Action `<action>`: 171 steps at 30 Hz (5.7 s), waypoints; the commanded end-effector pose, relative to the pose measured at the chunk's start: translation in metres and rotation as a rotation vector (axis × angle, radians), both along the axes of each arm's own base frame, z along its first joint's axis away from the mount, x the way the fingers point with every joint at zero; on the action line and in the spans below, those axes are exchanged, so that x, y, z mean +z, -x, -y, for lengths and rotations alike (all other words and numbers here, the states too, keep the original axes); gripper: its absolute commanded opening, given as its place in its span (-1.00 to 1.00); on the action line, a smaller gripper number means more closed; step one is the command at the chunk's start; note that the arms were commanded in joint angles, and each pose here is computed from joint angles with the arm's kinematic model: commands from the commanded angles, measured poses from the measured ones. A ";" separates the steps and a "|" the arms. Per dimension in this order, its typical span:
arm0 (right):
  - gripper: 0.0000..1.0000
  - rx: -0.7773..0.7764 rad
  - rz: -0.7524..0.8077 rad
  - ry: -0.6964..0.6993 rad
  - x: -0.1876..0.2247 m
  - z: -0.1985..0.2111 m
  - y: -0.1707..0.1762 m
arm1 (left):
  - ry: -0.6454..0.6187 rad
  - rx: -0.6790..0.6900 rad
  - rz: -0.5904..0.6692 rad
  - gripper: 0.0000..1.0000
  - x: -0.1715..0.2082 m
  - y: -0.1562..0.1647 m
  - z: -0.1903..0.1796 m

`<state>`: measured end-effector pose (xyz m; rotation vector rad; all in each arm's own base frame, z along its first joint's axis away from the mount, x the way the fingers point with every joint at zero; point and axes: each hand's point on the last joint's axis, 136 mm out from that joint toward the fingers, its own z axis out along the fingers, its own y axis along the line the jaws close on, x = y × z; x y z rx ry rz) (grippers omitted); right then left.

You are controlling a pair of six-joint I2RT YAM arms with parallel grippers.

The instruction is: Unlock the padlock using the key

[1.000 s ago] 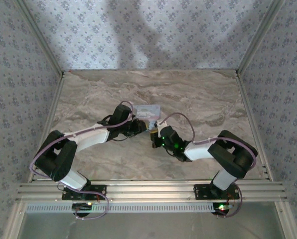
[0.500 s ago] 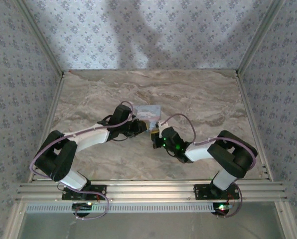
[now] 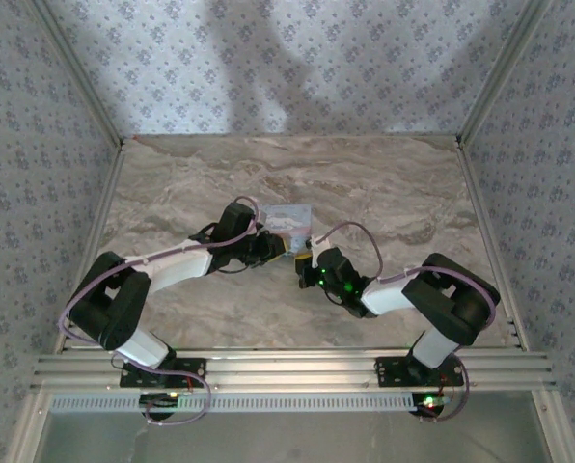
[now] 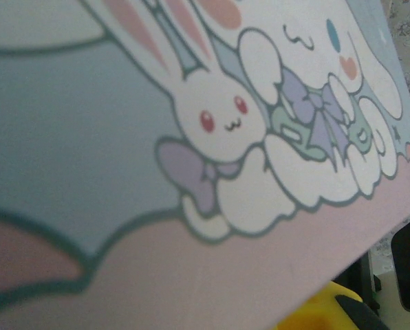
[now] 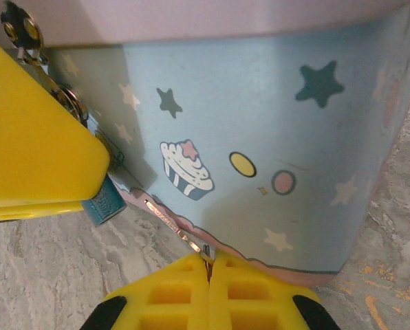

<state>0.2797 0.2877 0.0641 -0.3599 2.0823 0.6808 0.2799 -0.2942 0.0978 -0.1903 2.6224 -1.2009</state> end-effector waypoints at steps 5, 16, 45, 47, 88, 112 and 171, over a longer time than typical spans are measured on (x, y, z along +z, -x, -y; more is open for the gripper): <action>-1.00 0.030 0.030 -0.043 0.013 -0.010 -0.001 | 0.056 -0.025 0.037 -0.74 0.020 -0.006 0.012; -1.00 0.028 0.047 -0.062 0.018 -0.011 -0.003 | 0.055 -0.028 0.035 -0.74 0.019 -0.006 0.013; -1.00 0.065 0.049 -0.042 0.012 -0.006 0.012 | 0.060 -0.026 0.039 -0.74 0.022 -0.004 0.011; -1.00 0.070 0.057 -0.045 0.016 -0.009 0.011 | 0.059 -0.027 0.038 -0.74 0.022 -0.003 0.011; -1.00 0.072 0.158 -0.015 0.034 -0.026 -0.009 | 0.062 -0.038 0.023 -0.74 0.019 0.000 0.013; -1.00 0.107 0.239 -0.088 0.056 -0.034 0.000 | 0.018 -0.016 0.006 -0.74 0.008 -0.001 0.009; -1.00 0.162 0.275 -0.029 0.043 -0.054 0.002 | 0.019 0.022 -0.015 -0.73 0.006 0.000 0.005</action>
